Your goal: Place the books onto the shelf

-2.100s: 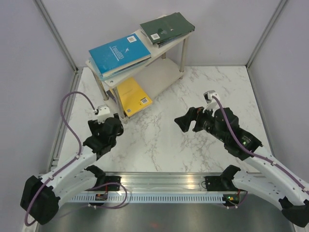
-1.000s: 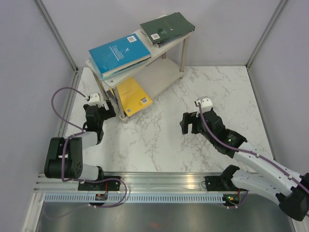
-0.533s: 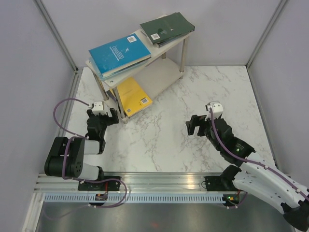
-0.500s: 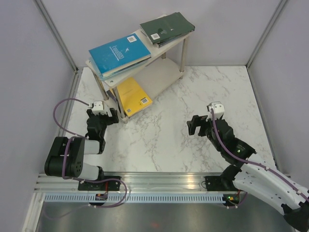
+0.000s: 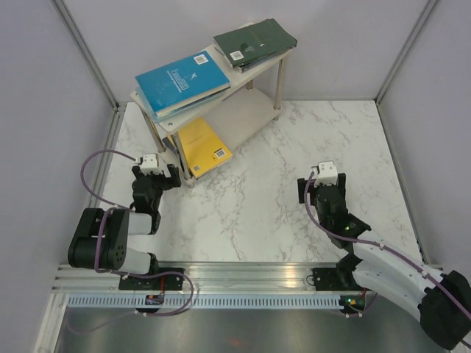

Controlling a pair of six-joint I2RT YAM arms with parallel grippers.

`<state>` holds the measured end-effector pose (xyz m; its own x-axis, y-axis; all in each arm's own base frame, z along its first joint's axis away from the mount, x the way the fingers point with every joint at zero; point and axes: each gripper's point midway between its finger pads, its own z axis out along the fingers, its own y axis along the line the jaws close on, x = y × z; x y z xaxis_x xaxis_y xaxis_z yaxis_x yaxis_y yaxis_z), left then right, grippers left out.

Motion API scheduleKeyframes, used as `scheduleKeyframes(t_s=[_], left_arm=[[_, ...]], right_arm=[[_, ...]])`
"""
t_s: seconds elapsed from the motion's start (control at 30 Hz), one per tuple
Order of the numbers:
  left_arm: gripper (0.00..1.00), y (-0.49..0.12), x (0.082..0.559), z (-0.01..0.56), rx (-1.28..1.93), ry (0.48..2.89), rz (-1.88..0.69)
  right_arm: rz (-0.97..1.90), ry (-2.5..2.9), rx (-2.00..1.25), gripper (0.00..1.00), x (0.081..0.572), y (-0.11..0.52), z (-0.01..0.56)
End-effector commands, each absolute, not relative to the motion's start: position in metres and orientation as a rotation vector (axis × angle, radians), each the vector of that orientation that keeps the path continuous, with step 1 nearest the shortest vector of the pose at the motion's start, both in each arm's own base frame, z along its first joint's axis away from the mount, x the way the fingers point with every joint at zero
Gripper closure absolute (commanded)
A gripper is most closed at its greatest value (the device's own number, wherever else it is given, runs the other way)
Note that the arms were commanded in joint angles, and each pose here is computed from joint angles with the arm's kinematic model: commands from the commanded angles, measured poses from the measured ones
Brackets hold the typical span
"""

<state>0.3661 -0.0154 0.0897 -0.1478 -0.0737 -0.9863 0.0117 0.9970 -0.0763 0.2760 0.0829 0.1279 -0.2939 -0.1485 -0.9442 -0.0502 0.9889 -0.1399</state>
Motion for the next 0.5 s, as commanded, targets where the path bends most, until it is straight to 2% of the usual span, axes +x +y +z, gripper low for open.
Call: scheduleKeyframes(t_s=[0.0,0.17,0.27,0.3,0.47], left_arm=[[0.00,-0.011,0.370,0.107,-0.011,1.643,-0.021],[0.00,-0.011,0.370,0.107,-0.011,1.643,-0.021],[0.00,-0.011,0.370,0.107,-0.011,1.643,-0.021],[0.00,-0.011,0.370,0.106,-0.011,1.644,-0.021],[0.00,-0.011,0.370,0.106,-0.011,1.644,-0.021]], right_arm=[[-0.156,1.742,-0.055,0.02,0.307,0.059,0.144],[-0.267,1.798,0.042,0.02,0.320,0.011,0.099],[-0.251,1.738,0.110,0.02,0.330,-0.001,0.102],[-0.202,1.653,0.131,0.02,0.337,0.002,0.120],[-0.166,1.609,0.145,0.02,0.356,0.001,0.119]])
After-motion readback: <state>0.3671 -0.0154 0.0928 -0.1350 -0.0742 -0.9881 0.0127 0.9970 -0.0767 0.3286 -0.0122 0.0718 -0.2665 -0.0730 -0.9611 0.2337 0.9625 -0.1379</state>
